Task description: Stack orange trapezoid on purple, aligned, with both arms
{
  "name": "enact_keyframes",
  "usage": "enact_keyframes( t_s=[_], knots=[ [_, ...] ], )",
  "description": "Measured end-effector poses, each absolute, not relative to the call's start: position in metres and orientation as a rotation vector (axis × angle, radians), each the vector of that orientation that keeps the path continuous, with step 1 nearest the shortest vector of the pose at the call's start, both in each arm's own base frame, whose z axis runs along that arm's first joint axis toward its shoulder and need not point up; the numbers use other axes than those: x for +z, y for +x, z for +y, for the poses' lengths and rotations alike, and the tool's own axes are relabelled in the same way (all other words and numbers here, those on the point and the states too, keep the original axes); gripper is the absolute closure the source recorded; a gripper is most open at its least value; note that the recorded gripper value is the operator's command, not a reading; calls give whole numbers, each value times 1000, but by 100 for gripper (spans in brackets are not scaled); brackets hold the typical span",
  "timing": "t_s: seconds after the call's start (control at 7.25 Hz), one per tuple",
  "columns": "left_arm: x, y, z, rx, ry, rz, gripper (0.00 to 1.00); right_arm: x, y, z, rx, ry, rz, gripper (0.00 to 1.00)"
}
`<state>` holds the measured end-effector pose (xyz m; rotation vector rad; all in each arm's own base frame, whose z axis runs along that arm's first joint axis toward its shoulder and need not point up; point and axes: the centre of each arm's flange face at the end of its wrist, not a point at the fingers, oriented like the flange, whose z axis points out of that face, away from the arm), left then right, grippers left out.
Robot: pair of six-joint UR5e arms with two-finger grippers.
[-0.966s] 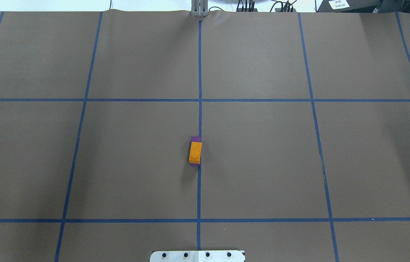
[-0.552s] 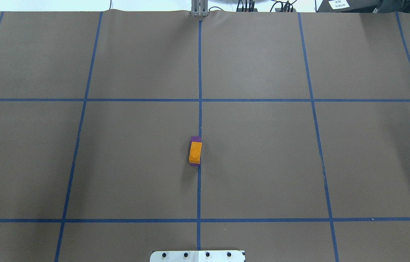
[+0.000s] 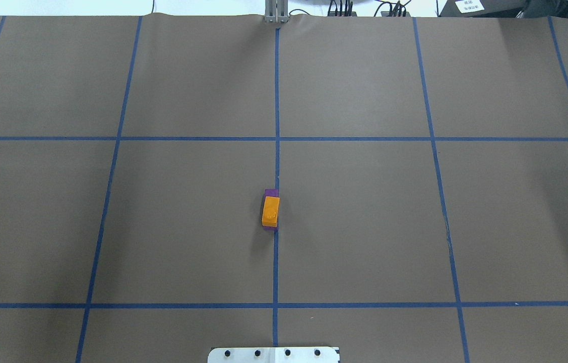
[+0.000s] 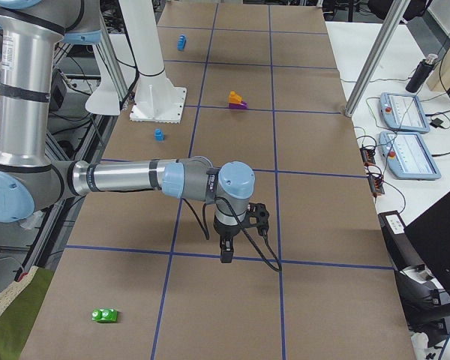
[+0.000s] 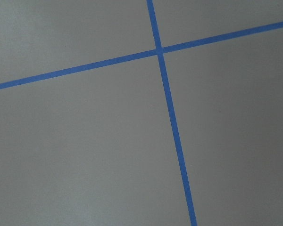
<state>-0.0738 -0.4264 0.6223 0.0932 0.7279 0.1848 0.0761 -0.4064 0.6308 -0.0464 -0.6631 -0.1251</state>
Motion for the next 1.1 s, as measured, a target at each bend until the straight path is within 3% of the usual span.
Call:
enact_keyframes(
  t_s=[1.1],
  knots=[
    [625,-73,-423,182,87,735,0,635,76,-402,-123,-56,-664,0]
  ],
)
